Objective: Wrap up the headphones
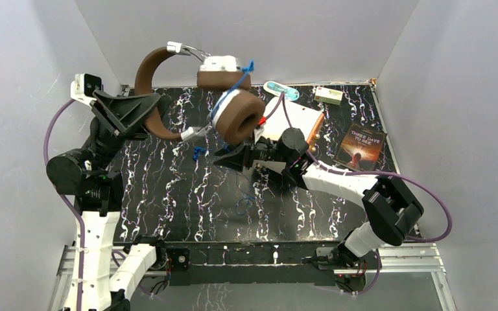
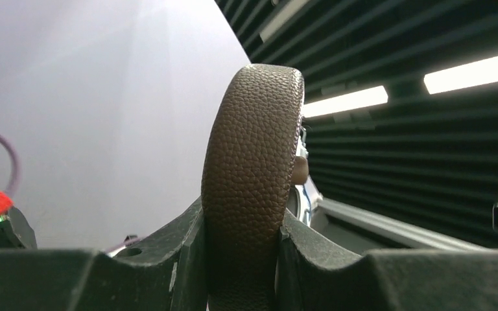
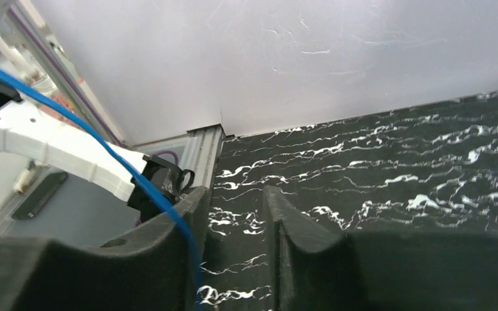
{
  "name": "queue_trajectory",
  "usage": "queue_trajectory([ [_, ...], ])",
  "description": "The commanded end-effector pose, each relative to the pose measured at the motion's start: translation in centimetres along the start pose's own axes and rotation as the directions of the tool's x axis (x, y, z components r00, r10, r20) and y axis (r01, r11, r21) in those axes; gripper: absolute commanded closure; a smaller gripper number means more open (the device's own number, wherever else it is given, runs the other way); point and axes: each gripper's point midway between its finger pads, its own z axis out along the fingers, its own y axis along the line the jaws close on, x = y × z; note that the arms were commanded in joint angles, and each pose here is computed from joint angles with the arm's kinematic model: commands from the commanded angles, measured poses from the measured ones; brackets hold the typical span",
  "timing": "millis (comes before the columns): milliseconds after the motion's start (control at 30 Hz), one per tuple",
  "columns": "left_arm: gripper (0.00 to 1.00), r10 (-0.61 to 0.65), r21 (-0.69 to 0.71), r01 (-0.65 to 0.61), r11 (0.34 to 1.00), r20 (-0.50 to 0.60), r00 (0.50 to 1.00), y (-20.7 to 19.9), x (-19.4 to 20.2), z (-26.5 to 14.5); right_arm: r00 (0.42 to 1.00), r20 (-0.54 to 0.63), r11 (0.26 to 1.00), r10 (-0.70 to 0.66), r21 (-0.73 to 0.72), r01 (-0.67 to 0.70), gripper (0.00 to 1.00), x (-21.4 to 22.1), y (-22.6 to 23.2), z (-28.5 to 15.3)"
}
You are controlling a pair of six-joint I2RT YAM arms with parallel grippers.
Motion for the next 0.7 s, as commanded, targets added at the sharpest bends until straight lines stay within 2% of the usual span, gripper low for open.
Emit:
queue_trajectory([
  [0, 1.0, 0.179, 0.161, -0.141, 0.977, -0.247, 0.952, -5.4, 5.7, -1.3, 0.998, 0.062, 1.0, 0.003, 0.018, -0.005, 0.64, -3.9, -1.6, -2.1],
  [33, 1.0, 0.222, 0.145, -0.183, 0.972, -0.331, 0.917, -5.0, 7.2, -2.0, 0.999, 0.047, 0.999, 0.016, 0.04, -0.018, 0.7, -4.6, -2.5, -3.2],
  [67, 1.0, 0.254, 0.137, -0.218, 0.966, -0.37, 0.894, -4.8, 7.9, -2.5, 0.999, 0.022, 0.998, 0.034, 0.06, -0.035, 0.74, -5.2, -2.8, -3.7],
  [100, 1.0, 0.279, 0.1, -0.262, 0.96, -0.429, 0.859, -3.9, 9.1, -3.6, 0.999, -0.011, 0.995, 0.031, 0.092, -0.03, 0.77, -5.7, -3.3, -4.4],
  [133, 1.0, 0.256, 0.017, -0.279, 0.96, -0.454, 0.854, -2.3, 9.4, -4.3, 0.998, -0.052, 0.992, 0.026, 0.122, -0.019, 0.78, -6.1, -3.6, -4.6],
  [200, 1.0, 0.304, -0.023, -0.37, 0.929, -0.523, 0.796, -0.4, 10.6, -6.2, 0.991, -0.136, 0.991, 0.002, 0.132, 0.016, 0.79, -7.0, -3.4, -4.6],
  [267, 1.0, 0.311, -0.034, -0.409, 0.912, -0.594, 0.742, 1.4, 11.6, -8.1, 0.978, -0.208, 0.991, 0.009, 0.133, 0.02, 0.83, -8.0, -3.6, -4.3],
  [333, 1.0, 0.309, -0.072, -0.452, 0.889, -0.634, 0.709, 3.3, 12.0, -9.6, 0.962, -0.268, 0.979, 0.055, 0.205, 0.001, 0.87, -8.9, -4.6, -4.4],
  [400, 1.0, 0.36, -0.1, -0.539, 0.836, -0.642, 0.677, 5.3, 11.3, -10.2, 0.94, -0.327, 0.951, 0.097, 0.309, 0.01, 0.94, -10.0, -6.0, -4.9],
  [467, 1.0, 0.364, -0.107, -0.553, 0.826, -0.648, 0.669, 6.5, 11.2, -10.6, 0.925, -0.362, 0.922, 0.114, 0.386, 0.037, 0.97, -11.4, -6.8, -5.4],
  [567, 1.0, 0.295, -0.249, -0.563, 0.788, -0.65, 0.701, 10.5, 9.8, -11.3, 0.925, -0.369, 0.888, 0.089, 0.45, 0.095, 0.97, -14.4, -7.0, -5.9],
  [600, 1.0, 0.259, -0.322, -0.567, 0.758, -0.65, 0.715, 12.3, 9.2, -11.8, 0.924, -0.374, 0.884, 0.086, 0.456, 0.102, 0.97, -15.2, -6.6, -6.0],
  [667, 1.0, 0.233, -0.479, -0.616, 0.625, -0.639, 0.733, 16.0, 6.8, -12.9, 0.93, -0.362, 0.891, 0.064, 0.441, 0.11, 0.99, -17.0, -5.7, -5.7],
])
